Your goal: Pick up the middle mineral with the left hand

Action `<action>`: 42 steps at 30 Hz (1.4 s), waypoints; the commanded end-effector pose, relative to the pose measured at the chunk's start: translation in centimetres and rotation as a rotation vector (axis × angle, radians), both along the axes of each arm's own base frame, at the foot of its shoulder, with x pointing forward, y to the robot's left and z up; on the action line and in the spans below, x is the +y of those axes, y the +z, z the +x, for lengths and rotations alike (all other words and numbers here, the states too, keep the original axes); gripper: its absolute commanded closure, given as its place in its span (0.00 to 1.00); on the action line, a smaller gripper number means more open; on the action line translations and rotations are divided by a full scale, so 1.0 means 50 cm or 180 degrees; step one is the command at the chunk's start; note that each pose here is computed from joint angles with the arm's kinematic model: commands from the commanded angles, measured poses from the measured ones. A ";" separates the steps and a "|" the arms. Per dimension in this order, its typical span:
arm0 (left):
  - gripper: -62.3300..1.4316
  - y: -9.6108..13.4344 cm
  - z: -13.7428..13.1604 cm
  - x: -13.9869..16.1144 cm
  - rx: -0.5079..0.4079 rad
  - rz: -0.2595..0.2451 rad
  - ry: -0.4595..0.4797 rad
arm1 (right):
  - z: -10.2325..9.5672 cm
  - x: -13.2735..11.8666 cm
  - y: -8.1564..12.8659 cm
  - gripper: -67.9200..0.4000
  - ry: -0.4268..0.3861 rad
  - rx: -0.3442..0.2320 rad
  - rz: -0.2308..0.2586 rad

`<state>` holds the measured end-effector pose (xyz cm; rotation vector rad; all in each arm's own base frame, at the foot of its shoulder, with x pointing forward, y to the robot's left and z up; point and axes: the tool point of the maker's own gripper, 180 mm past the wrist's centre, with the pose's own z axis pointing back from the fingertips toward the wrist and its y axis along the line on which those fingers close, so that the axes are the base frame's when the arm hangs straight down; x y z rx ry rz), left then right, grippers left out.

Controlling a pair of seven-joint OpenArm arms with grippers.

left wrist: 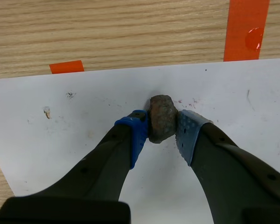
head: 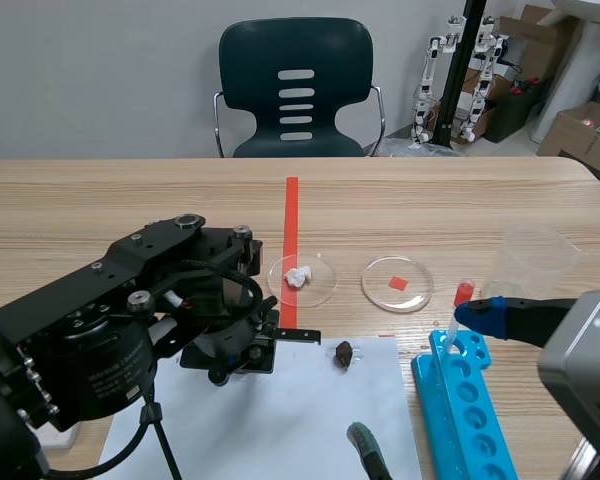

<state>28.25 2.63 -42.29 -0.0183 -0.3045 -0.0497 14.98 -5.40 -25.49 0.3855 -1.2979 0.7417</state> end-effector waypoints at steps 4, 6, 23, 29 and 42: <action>0.78 0.013 0.020 -0.009 -0.0171 -0.0030 -0.0012 | 0.007 0.004 0.021 0.00 -0.0005 -0.0097 0.0070; 0.78 0.014 0.026 -0.007 -0.0239 -0.0028 -0.0009 | 0.007 0.004 0.021 0.00 -0.0005 -0.0097 0.0070; 0.78 0.067 0.060 0.063 -0.1051 -0.0034 0.0000 | 0.007 0.003 0.021 0.00 -0.0005 -0.0096 0.0069; 0.78 0.101 0.040 0.104 -0.1468 -0.0120 0.0048 | 0.007 0.003 0.021 0.00 -0.0005 -0.0096 0.0069; 0.78 0.177 -0.036 0.215 -0.2084 -0.0213 -0.0196 | 0.007 0.003 0.021 0.00 -0.0005 -0.0096 0.0069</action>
